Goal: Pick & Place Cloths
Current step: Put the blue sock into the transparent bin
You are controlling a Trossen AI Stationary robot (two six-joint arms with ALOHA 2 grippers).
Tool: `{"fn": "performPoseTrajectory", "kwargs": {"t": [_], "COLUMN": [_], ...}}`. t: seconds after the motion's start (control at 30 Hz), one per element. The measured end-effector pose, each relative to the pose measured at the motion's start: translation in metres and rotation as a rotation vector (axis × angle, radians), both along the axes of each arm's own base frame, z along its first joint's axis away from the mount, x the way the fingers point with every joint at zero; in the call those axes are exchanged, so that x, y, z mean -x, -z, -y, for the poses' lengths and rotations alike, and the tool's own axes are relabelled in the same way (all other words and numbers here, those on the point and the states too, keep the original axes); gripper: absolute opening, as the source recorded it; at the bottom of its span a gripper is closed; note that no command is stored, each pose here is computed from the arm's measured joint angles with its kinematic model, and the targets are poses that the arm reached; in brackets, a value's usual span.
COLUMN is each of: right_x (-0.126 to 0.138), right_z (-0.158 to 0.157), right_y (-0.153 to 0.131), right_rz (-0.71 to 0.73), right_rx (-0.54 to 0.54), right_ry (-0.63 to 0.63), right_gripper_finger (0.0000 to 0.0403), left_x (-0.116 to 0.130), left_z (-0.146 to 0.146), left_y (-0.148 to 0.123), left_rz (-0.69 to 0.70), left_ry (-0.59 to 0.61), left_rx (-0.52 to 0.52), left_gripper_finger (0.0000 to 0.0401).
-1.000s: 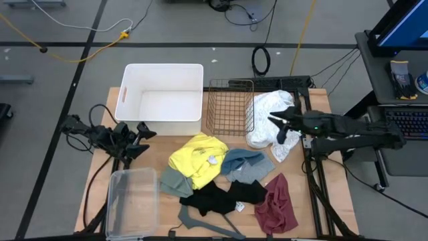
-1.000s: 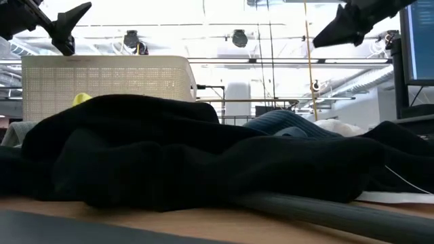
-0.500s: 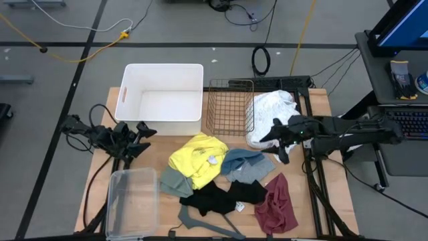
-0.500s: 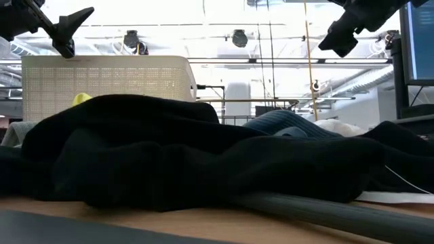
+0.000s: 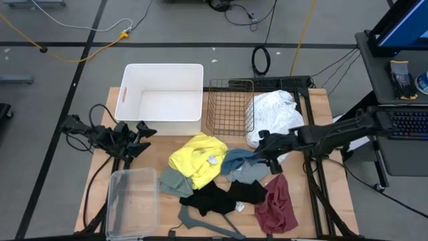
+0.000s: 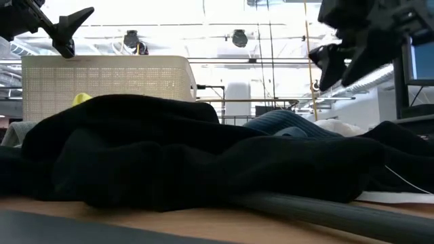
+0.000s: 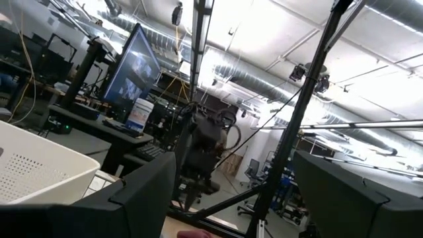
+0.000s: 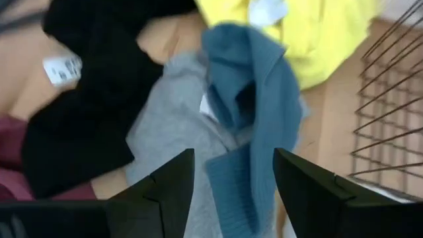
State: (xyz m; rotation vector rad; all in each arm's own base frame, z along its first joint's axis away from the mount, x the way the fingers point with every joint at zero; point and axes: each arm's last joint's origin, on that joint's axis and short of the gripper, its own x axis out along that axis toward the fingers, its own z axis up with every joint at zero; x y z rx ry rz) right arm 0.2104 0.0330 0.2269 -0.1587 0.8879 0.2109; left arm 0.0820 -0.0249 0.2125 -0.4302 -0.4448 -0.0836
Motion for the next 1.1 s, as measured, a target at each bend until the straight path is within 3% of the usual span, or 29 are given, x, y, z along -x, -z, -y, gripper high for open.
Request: {"fn": "performPoseTrajectory", "kwargs": {"t": [0.43,0.7,0.87,1.1], "right_x": [-0.025,-0.036,-0.038,-0.040], "right_z": [-0.001,0.000,0.000,-0.001], "right_y": [0.038,0.052,0.057,0.063], "right_rz": [-0.129,-0.138,-0.153,-0.182], "right_rx": [0.113,0.180,0.181,0.183], "right_ry": [0.050,0.094,0.091,0.091], "right_gripper_finger": [0.0196,0.0193,0.0153,0.0058], "left_x": [0.000,0.000,0.000,0.001], "left_z": [0.000,0.000,0.000,-0.001], "left_y": [0.000,0.000,-0.001,-0.001], "left_rz": [0.002,0.004,0.010,0.012], "left_ry": [0.017,0.059,0.063,0.058], "left_rx": [0.035,0.124,0.133,0.222], "left_gripper_finger": [0.0310,0.0310,0.0310,0.0310]}}
